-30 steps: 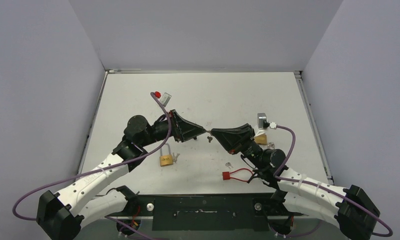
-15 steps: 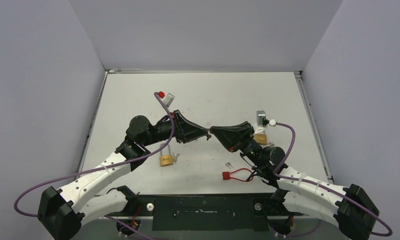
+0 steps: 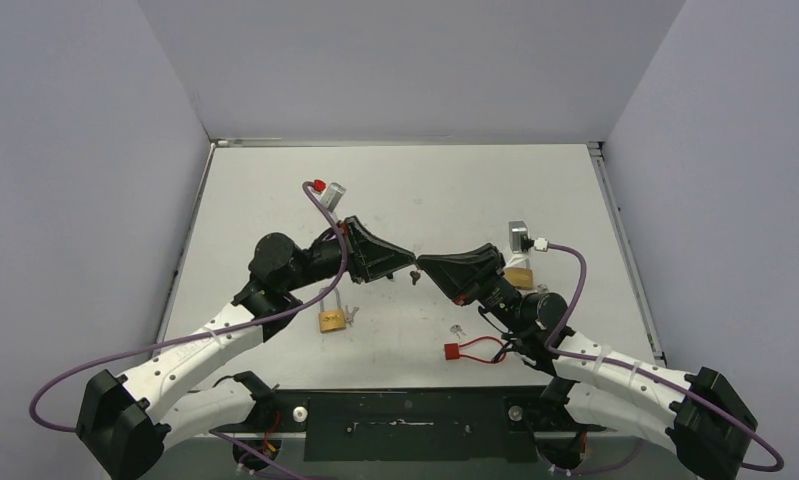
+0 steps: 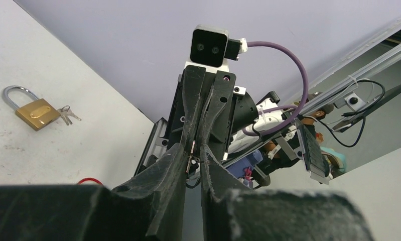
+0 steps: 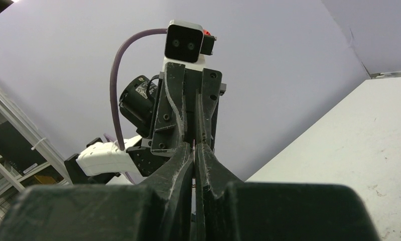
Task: Unlock with the key
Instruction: Adjust the key.
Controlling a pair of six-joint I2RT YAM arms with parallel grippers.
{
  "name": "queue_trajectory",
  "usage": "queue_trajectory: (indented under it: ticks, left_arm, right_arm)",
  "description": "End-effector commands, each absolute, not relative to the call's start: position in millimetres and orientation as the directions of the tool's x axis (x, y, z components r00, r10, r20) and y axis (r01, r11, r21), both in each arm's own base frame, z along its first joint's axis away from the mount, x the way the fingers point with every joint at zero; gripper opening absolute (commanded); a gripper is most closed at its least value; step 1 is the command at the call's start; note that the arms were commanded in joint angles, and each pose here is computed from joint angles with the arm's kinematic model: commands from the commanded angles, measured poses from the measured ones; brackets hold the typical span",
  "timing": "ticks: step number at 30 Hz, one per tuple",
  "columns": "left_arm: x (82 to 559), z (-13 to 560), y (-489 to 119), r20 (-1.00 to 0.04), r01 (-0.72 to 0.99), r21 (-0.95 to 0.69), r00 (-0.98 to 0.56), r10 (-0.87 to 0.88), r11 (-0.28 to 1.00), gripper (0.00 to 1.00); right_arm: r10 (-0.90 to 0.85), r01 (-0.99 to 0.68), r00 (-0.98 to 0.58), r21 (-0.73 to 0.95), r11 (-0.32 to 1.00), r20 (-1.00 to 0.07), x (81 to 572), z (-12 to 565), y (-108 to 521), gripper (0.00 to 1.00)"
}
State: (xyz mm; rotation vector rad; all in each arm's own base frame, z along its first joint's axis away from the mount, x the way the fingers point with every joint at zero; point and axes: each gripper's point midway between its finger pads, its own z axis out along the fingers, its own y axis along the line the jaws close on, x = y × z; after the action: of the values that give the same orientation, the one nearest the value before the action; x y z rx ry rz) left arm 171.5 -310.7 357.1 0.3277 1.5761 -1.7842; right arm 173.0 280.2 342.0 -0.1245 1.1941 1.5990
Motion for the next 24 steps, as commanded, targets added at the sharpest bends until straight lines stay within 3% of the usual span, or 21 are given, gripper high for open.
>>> queue_trajectory:
  ticks: [1,7,12,15,18,20,24]
  left_arm:
    - [167,372,-310,-0.637,0.697,-0.716,-0.675,-0.373,-0.039,0.11]
    - [167,369,-312,-0.623,0.686,-0.725,-0.691,-0.367,-0.059,0.00]
    - [167,371,-311,-0.627,0.696,-0.715,-0.679,-0.381,-0.066,0.00]
    - [168,369,-309,-0.651,0.716,-0.697,-0.654,-0.385,-0.036,0.00]
    - [171,364,-307,-0.693,0.739,-0.673,-0.618,-0.370,0.027,0.00]
    - [171,361,-305,-0.726,0.757,-0.650,-0.591,-0.352,0.069,0.00]
    - [165,354,-305,-0.777,0.791,-0.606,-0.563,-0.282,0.090,0.00]
  right_arm:
    - [0.698,-0.809,-0.386,0.585,0.058,-0.603,171,364,279,0.00]
    - [0.696,-0.808,-0.391,0.587,0.054,-0.602,172,366,280,0.00]
    - [0.687,-0.794,-0.404,0.604,0.065,-0.604,174,361,282,0.00]
    - [0.675,-0.777,-0.403,0.621,0.105,-0.618,178,355,280,0.29]
    - [0.664,-0.788,-0.370,0.598,0.145,-0.650,177,353,272,0.66]
    - [0.646,-0.799,-0.344,0.574,0.181,-0.682,175,352,268,0.74]
    - [0.565,-0.843,-0.302,0.492,0.218,-0.768,164,352,267,0.76]
